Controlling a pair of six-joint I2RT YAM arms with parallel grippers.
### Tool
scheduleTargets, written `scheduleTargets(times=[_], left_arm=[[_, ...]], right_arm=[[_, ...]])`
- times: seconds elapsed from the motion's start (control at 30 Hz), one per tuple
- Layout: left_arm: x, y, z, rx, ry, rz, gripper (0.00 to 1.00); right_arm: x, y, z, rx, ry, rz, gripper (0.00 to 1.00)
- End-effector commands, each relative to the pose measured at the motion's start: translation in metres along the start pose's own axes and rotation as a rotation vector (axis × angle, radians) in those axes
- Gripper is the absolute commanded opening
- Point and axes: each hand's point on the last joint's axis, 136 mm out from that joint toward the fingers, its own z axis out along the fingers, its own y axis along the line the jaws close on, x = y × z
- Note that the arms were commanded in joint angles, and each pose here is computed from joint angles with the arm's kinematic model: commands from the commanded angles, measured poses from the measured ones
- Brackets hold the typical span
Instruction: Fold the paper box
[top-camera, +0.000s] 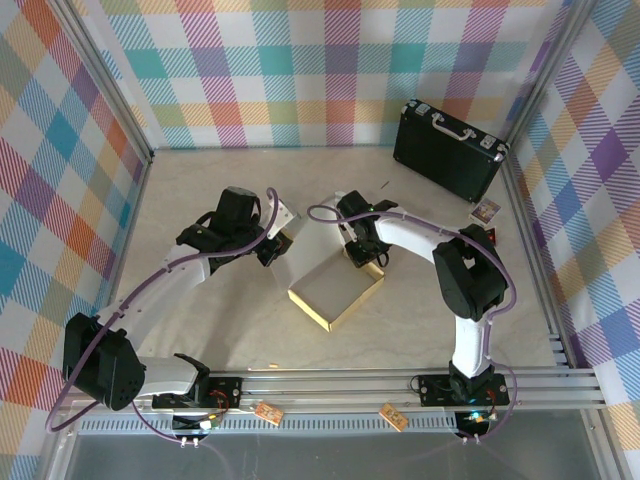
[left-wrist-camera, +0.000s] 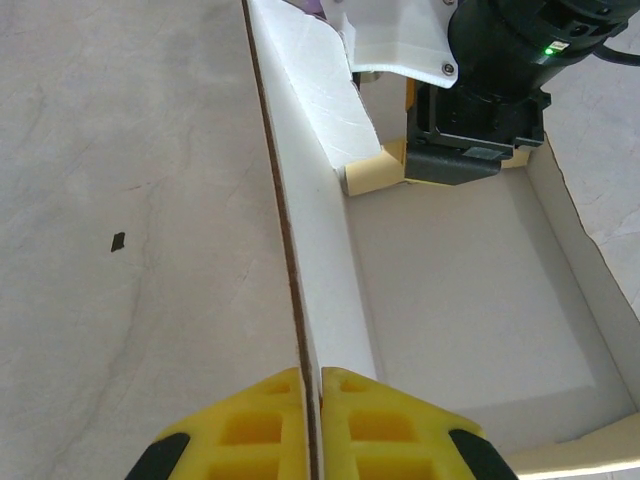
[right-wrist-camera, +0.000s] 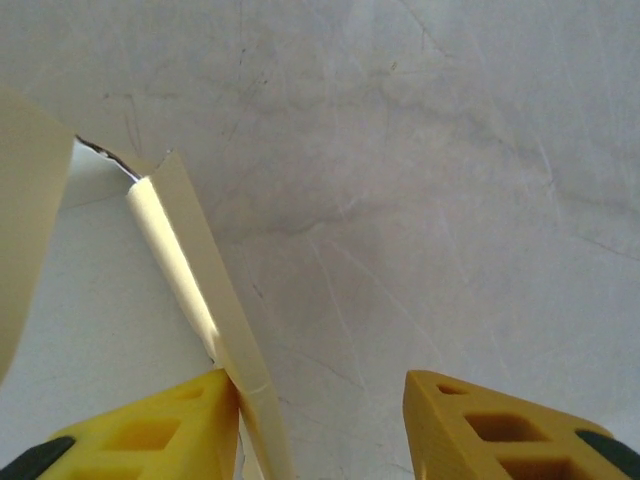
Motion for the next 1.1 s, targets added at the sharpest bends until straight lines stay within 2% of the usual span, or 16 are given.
scheduleTargets(times=[0.0, 0.1, 0.27, 0.37, 0.67, 0.73, 0.9, 1.07], left_arm=[[-0.066, -0.008, -0.021, 0.006, -0.257, 0.187, 0.0], [-0.065, -0.008, -0.021, 0.005, -0.256, 0.187, 0.0], [-0.067, -0.014, -0.025, 0.022, -0.282, 0.195, 0.0], [-0.067, -0.015, -0.028, 0.01, -0.303, 0.209, 0.0], [-0.063, -0.013, -0.026, -0.022, -0.299, 0.238, 0.0], [-0.062, -0.011, -0.026, -0.04, -0.288, 0.249, 0.0], [-0.061, -0.011, -0.027, -0.049, -0.284, 0.265, 0.0], [-0.062, -0.012, -0.027, -0.047, -0.286, 0.269, 0.0]], right_arm=[[0.079, 0.031, 0.014, -0.072, 0.3, -0.273, 0.44], [0.075, 0.039, 0.009, -0.113, 0.266, -0.266, 0.42], [0.07, 0.048, 0.007, -0.157, 0.224, -0.24, 0.28], [0.072, 0.051, 0.01, -0.155, 0.227, -0.235, 0.28], [0.042, 0.051, -0.008, -0.136, -0.001, -0.18, 0.44], [0.039, 0.05, -0.013, -0.137, -0.023, -0.176, 0.45], [0.039, 0.053, -0.021, -0.166, -0.058, -0.102, 0.56], [0.043, 0.055, -0.025, -0.184, -0.094, -0.074, 0.59]])
